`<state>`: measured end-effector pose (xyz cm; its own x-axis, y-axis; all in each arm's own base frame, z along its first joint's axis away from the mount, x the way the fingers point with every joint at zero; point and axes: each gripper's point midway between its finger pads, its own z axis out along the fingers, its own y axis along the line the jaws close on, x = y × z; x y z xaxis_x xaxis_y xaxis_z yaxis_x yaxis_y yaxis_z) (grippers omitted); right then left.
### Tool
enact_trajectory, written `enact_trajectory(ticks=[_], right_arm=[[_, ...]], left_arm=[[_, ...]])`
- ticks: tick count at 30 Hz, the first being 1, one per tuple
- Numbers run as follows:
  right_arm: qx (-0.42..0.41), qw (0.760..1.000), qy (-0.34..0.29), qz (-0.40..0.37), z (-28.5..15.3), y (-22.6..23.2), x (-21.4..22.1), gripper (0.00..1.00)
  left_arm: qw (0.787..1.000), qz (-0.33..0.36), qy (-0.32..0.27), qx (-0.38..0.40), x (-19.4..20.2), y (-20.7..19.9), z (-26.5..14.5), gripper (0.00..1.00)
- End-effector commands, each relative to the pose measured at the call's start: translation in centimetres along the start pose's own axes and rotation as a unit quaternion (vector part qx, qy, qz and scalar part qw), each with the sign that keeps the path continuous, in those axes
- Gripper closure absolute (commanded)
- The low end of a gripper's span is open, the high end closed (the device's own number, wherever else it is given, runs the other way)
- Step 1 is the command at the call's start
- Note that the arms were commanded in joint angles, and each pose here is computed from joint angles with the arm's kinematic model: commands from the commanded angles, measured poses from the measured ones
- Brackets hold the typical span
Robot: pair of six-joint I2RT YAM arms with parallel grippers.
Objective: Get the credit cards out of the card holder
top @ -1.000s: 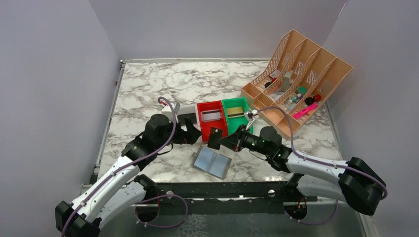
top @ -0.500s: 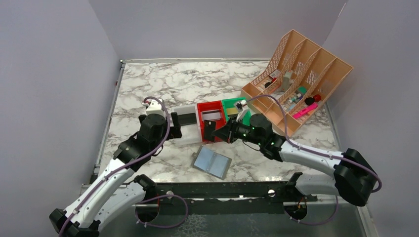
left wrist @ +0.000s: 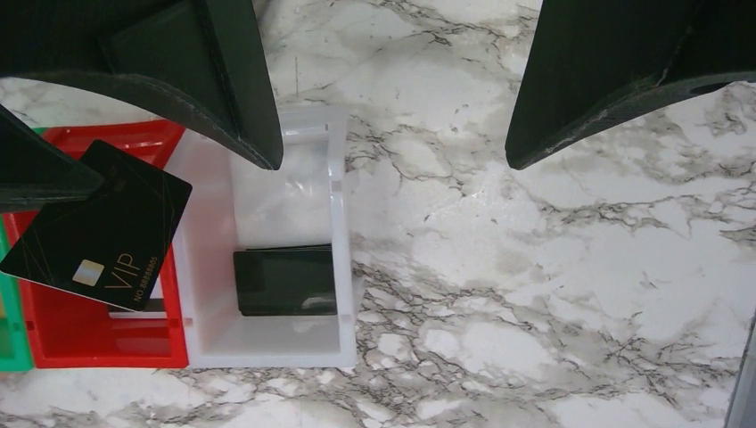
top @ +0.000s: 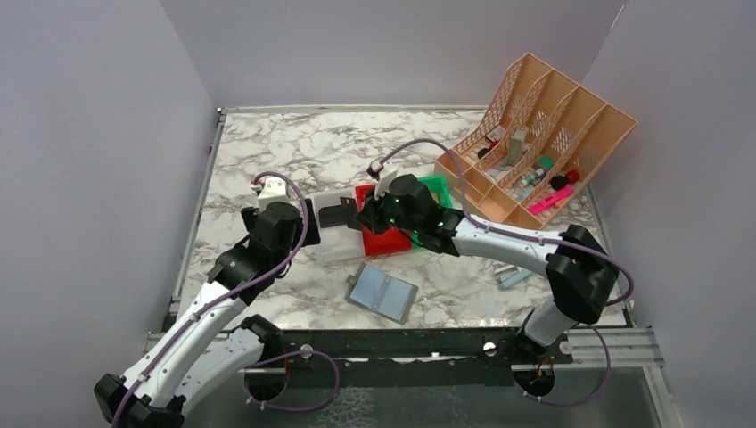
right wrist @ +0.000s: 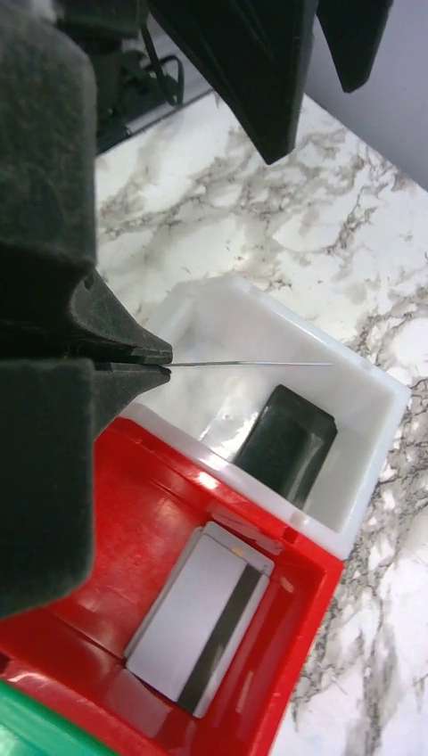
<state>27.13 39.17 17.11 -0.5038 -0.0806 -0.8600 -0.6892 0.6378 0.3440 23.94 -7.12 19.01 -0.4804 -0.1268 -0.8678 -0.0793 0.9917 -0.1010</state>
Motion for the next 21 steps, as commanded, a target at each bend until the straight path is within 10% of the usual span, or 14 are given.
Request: enact_trajectory(ticks=[1,21], right_arm=[[0.052,0.995,0.010,-0.088,1.9,-1.2,-0.4,0.99],[0.182,0.951,0.045,-0.247,8.6,-3.6,0.5,0.99]], left_arm=[[1.000,-0.004,-0.001,-0.014,-0.2,0.8,0.4,0.01],[0.994,-0.082,-0.055,-0.054,-2.5,4.9,0.0,0.01]])
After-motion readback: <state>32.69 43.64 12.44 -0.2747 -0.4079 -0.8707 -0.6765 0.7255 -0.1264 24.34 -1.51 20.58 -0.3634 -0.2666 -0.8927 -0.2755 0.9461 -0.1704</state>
